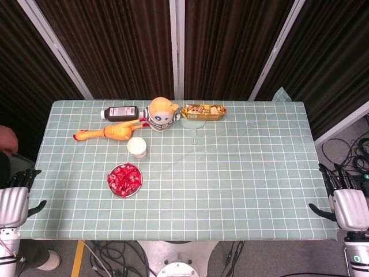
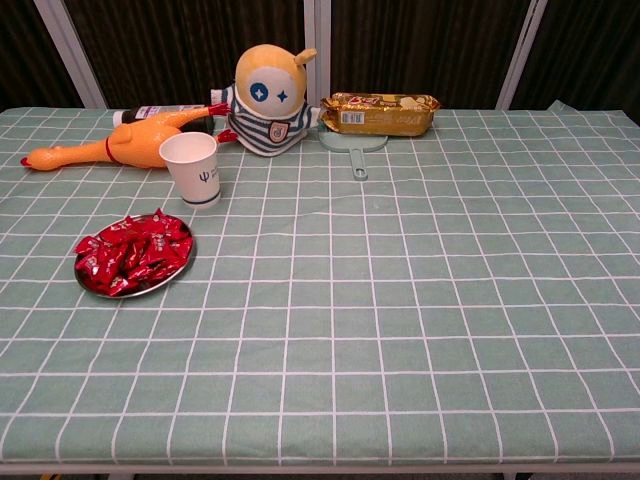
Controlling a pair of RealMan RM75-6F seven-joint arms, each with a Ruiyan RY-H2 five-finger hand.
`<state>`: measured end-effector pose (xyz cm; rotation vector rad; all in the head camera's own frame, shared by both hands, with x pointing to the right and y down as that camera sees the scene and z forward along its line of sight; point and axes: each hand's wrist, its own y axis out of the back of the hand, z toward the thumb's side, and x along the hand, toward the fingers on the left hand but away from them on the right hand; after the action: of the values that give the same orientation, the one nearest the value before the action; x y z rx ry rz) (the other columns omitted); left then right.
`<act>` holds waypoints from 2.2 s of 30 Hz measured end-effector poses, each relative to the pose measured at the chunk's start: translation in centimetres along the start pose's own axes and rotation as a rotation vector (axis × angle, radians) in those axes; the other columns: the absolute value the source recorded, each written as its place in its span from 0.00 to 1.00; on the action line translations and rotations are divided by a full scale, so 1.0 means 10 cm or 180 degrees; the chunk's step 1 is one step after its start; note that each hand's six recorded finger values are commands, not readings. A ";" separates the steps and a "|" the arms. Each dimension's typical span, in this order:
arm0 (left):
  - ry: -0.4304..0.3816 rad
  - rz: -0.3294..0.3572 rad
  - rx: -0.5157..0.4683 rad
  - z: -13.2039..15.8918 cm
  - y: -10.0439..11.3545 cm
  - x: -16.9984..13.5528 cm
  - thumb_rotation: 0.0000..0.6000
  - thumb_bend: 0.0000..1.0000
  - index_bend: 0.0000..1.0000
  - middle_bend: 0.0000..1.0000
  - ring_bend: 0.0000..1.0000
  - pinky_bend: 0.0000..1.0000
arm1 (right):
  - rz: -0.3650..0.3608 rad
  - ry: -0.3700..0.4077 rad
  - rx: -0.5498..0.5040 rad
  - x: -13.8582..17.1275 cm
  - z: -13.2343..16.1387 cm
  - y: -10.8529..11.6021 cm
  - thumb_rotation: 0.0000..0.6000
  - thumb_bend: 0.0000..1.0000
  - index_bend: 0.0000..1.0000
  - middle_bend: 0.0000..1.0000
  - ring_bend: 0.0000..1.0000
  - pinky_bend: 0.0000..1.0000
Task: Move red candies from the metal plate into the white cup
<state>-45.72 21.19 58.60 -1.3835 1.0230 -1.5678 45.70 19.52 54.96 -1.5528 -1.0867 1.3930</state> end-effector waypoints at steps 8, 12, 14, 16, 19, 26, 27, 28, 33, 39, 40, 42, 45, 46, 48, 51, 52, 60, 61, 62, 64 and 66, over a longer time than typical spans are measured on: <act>-0.0104 -0.0035 -0.0079 0.06 -0.01 0.01 1.00 0.15 0.28 0.31 0.23 0.38 | -0.0018 -0.0041 -0.0001 0.04 -0.05 0.01 1.00 0.03 0.01 0.19 0.01 0.13; -0.0217 -0.0085 -0.0147 0.13 -0.02 0.05 1.00 0.15 0.29 0.31 0.23 0.38 | -0.0059 -0.0046 0.0015 0.04 -0.06 0.05 1.00 0.03 0.01 0.19 0.01 0.13; -0.0302 -0.0139 -0.0213 0.19 -0.04 0.10 1.00 0.14 0.30 0.31 0.23 0.38 | -0.0068 -0.0042 0.0038 0.04 -0.07 0.07 1.00 0.03 0.01 0.19 0.01 0.13; -0.0414 -0.0187 -0.0272 0.27 -0.06 0.16 1.00 0.14 0.30 0.31 0.23 0.38 | -0.0076 -0.0027 0.0049 0.04 -0.06 0.08 1.00 0.03 0.01 0.19 0.01 0.13; -0.0693 -0.0248 -0.0325 0.47 -0.06 0.30 1.00 0.14 0.30 0.31 0.23 0.38 | -0.0088 -0.0001 0.0060 0.03 -0.04 0.10 1.00 0.03 0.01 0.19 0.01 0.13; -0.1555 -0.0453 -0.0354 1.13 -0.13 0.63 1.00 0.15 0.30 0.31 0.23 0.38 | -0.0088 -0.0009 0.0080 0.04 -0.04 0.12 1.00 0.03 0.01 0.19 0.01 0.13; -0.1659 -0.0486 -0.0336 1.22 -0.15 0.66 1.00 0.15 0.30 0.31 0.22 0.38 | -0.0086 -0.0015 0.0082 0.05 -0.04 0.12 1.00 0.03 0.01 0.19 0.01 0.13; -0.1758 -0.0519 -0.0310 1.30 -0.18 0.70 1.00 0.15 0.30 0.30 0.21 0.38 | -0.0082 -0.0023 0.0084 0.05 -0.05 0.13 1.00 0.03 0.01 0.19 0.01 0.13; -0.2214 -0.0723 -0.0023 1.69 -0.41 0.80 1.00 0.16 0.30 0.24 0.14 0.38 | -0.0067 -0.0058 0.0089 0.08 -0.07 0.13 1.00 0.03 0.01 0.19 0.01 0.13; -0.2530 -0.0837 0.0292 1.94 -0.67 0.82 1.00 0.17 0.30 0.24 0.14 0.38 | -0.0046 -0.0079 0.0089 0.08 -0.07 0.11 1.00 0.03 0.01 0.19 0.01 0.13; -0.2547 -0.0845 0.0328 1.95 -0.69 0.83 1.00 0.17 0.30 0.24 0.14 0.38 | -0.0043 -0.0082 0.0088 0.08 -0.08 0.11 1.00 0.03 0.01 0.19 0.01 0.13; -0.2574 -0.0864 0.0369 1.99 -0.74 0.85 1.00 0.18 0.30 0.24 0.14 0.38 | -0.0035 -0.0090 0.0086 0.08 -0.08 0.11 1.00 0.03 0.01 0.19 0.01 0.13; -0.2577 -0.0883 0.0383 2.02 -0.79 0.89 1.00 0.20 0.30 0.24 0.14 0.38 | -0.0018 -0.0091 0.0084 0.08 -0.08 0.09 1.00 0.03 0.01 0.19 0.01 0.13; -0.2576 -0.0888 0.0397 2.02 -0.80 0.90 1.00 0.21 0.31 0.24 0.14 0.38 | -0.0013 -0.0085 0.0082 0.07 -0.07 0.09 1.00 0.03 0.01 0.19 0.01 0.13; -0.2580 -0.0908 0.0459 2.03 -0.85 0.93 1.00 0.22 0.31 0.24 0.14 0.38 | -0.0007 -0.0080 0.0084 0.06 -0.06 0.08 1.00 0.03 0.01 0.19 0.01 0.13; -0.2599 -0.0915 0.0503 2.07 -0.88 0.94 1.00 0.23 0.31 0.24 0.14 0.38 | -0.0001 -0.0089 0.0087 0.06 -0.07 0.08 1.00 0.03 0.01 0.19 0.01 0.13; -0.2602 -0.0932 0.0507 2.08 -0.90 0.94 1.00 0.23 0.31 0.24 0.14 0.38 | -0.0002 -0.0091 0.0091 0.06 -0.07 0.08 1.00 0.03 0.01 0.19 0.01 0.13; -0.2621 -0.1018 0.0548 2.15 -1.02 0.98 1.00 0.23 0.35 0.24 0.16 0.43 | 0.0010 -0.0095 0.0101 0.05 -0.07 0.08 1.00 0.03 0.01 0.19 0.01 0.13; -0.2621 -0.1022 0.0552 2.15 -1.03 0.98 1.00 0.23 0.36 0.25 0.17 0.45 | 0.0013 -0.0099 0.0102 0.05 -0.07 0.08 1.00 0.03 0.01 0.19 0.01 0.13; -0.2620 -0.1024 0.0550 2.15 -1.05 0.99 1.00 0.23 0.37 0.26 0.18 0.46 | 0.0016 -0.0102 0.0102 0.05 -0.07 0.08 1.00 0.03 0.01 0.19 0.01 0.13; -0.2612 -0.1027 0.0546 2.15 -1.07 1.01 1.00 0.23 0.38 0.27 0.20 0.47 | 0.0024 -0.0109 0.0100 0.04 -0.08 0.07 1.00 0.03 0.01 0.19 0.01 0.13; -0.2591 -0.1046 0.0537 2.13 -1.10 1.03 1.00 0.24 0.39 0.28 0.21 0.48 | 0.0028 -0.0111 0.0104 0.04 -0.08 0.07 1.00 0.03 0.01 0.19 0.01 0.13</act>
<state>-26.00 14.14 74.17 -1.8874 0.1746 -1.0790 46.54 19.65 54.29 -1.5169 -1.0737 1.4418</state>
